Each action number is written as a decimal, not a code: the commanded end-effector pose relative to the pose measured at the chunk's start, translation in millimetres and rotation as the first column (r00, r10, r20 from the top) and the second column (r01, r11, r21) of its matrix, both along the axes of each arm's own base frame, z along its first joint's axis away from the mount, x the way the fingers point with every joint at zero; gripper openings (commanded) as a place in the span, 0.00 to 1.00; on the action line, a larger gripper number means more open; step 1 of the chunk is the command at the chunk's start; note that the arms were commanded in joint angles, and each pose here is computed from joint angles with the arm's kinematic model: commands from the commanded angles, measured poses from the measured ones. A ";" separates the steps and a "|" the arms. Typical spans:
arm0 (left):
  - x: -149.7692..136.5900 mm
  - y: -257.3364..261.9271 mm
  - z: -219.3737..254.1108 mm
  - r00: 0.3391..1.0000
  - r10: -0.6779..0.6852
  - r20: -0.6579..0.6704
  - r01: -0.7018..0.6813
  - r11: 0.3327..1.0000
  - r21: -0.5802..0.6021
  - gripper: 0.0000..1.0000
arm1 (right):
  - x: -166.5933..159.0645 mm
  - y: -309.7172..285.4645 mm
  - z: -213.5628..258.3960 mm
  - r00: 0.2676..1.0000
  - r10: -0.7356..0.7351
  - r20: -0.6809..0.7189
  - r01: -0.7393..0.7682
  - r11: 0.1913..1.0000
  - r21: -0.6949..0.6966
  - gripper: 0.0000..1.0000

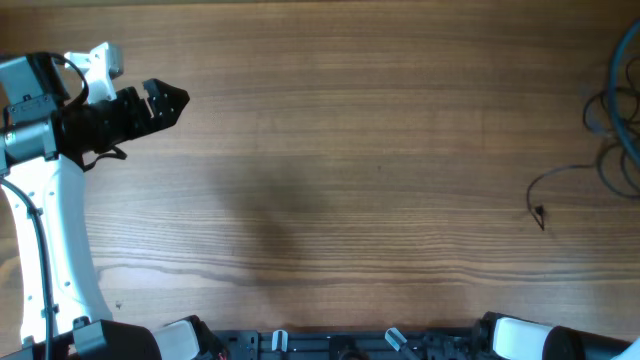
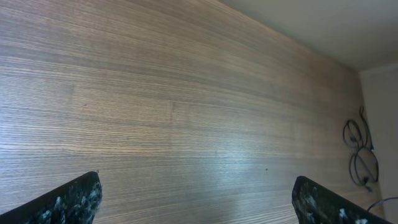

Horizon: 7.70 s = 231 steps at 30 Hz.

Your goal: Untangle cables

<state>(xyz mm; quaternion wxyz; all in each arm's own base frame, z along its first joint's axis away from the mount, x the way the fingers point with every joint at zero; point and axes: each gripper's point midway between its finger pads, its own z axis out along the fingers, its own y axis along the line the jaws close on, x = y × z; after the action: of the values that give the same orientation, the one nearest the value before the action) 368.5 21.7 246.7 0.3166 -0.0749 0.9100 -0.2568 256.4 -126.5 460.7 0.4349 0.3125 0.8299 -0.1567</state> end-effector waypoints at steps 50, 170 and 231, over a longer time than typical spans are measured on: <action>16.0 -9.3 21.3 0.985 -0.097 0.141 0.085 0.993 0.085 1.00 | -114.9 -271.2 -161.2 0.577 -0.762 -0.292 0.816 0.534 0.219 0.05; 22.5 -102.6 35.0 0.901 -0.362 0.241 0.332 0.930 0.157 1.00 | 83.0 79.6 -69.4 0.945 0.324 -0.044 -0.320 0.943 0.090 1.00; 99.4 -96.0 -4.9 0.970 -0.034 0.241 -0.084 0.882 0.464 1.00 | 222.9 232.7 -250.5 0.721 0.663 -0.201 -0.638 0.748 0.180 1.00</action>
<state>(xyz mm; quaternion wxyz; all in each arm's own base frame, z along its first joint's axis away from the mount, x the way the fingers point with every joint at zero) 466.2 -70.1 231.8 0.4246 0.0083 0.9046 -0.0376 477.8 102.3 221.1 0.3440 -0.0022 0.9390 0.0065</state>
